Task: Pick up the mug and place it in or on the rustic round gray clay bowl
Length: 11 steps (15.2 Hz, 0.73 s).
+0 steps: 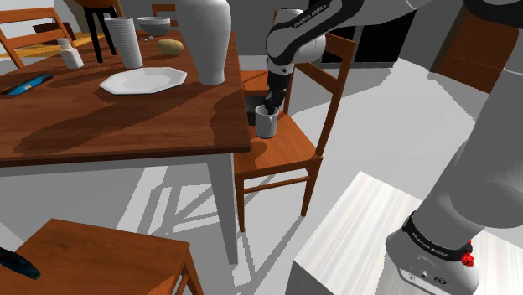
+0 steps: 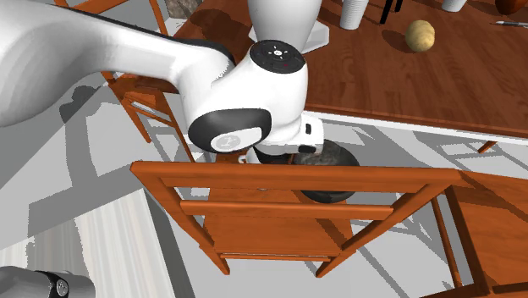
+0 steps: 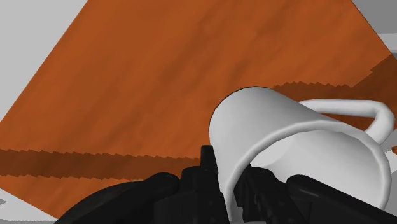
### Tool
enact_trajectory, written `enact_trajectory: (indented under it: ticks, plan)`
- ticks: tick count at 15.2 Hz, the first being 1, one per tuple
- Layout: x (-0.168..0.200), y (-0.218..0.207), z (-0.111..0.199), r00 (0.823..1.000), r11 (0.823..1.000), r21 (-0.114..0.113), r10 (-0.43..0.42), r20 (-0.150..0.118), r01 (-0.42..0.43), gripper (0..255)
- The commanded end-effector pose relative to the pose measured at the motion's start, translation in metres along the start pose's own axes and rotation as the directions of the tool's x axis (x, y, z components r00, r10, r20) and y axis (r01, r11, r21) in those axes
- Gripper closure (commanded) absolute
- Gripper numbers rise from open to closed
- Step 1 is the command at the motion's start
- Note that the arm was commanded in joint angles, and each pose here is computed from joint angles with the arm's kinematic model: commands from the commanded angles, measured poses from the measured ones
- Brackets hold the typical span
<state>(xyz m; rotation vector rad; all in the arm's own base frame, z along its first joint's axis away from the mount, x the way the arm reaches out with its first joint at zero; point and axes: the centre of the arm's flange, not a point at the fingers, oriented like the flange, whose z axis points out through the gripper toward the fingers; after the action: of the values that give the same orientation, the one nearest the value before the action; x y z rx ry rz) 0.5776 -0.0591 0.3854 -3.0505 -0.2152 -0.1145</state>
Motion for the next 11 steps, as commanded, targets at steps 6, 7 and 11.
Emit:
enact_trajectory:
  ticks: [6,7,11]
  plan:
    - [0.002,-0.002,-0.037,1.0,1.0,0.0,0.0,0.0,0.0,255]
    - [0.003,-0.003,-0.042,1.0,1.0,0.0,0.0,0.0,0.0,255]
    - [0.004,-0.004,-0.063,1.0,1.0,0.0,0.0,0.0,0.0,255]
